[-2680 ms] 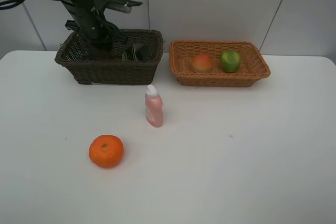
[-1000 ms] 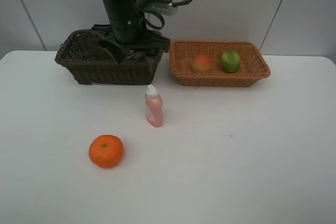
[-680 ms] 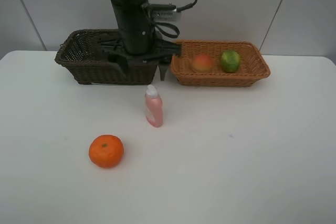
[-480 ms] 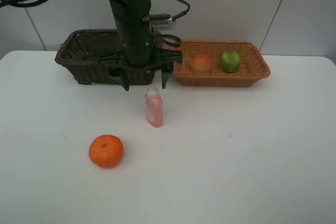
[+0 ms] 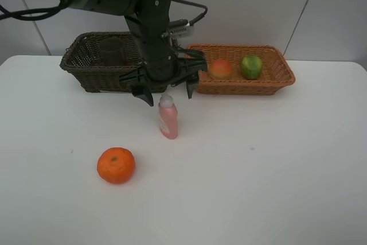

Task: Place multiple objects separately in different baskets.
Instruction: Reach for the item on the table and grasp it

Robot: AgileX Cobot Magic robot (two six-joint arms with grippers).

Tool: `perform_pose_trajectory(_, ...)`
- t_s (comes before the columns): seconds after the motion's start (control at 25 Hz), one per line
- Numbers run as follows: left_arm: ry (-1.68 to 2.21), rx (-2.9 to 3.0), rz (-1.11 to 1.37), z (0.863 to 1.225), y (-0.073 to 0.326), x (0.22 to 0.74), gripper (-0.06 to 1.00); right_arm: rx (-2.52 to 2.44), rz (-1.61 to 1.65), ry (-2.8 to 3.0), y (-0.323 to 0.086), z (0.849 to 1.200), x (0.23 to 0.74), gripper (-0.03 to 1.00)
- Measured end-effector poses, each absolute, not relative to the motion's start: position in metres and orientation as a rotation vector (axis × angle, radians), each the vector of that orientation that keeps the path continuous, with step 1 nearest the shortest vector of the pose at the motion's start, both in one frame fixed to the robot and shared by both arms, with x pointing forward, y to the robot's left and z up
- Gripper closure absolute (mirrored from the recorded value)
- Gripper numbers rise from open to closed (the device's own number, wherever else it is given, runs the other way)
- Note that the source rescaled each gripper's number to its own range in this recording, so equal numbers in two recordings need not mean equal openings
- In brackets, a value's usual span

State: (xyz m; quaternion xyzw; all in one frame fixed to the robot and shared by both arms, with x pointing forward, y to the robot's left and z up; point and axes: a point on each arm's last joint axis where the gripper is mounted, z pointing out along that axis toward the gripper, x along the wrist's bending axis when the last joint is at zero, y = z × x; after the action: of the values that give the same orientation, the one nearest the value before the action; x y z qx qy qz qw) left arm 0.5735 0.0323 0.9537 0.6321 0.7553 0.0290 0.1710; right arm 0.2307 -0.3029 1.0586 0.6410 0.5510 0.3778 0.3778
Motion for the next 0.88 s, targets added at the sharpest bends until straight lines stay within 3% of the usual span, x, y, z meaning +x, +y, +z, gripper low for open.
perform_pose_trajectory(0.8,2.225,1.843,0.069,0.909,0.031,0.573,-0.04,1.639,0.966,1.408,-0.303,1.059,0.231,0.12)
perform_pose_trajectory(0.88,2.232,1.846,0.065,0.904,0.031,0.574,0.00,1.639,0.966,1.408,-0.303,1.059,0.231,0.12)
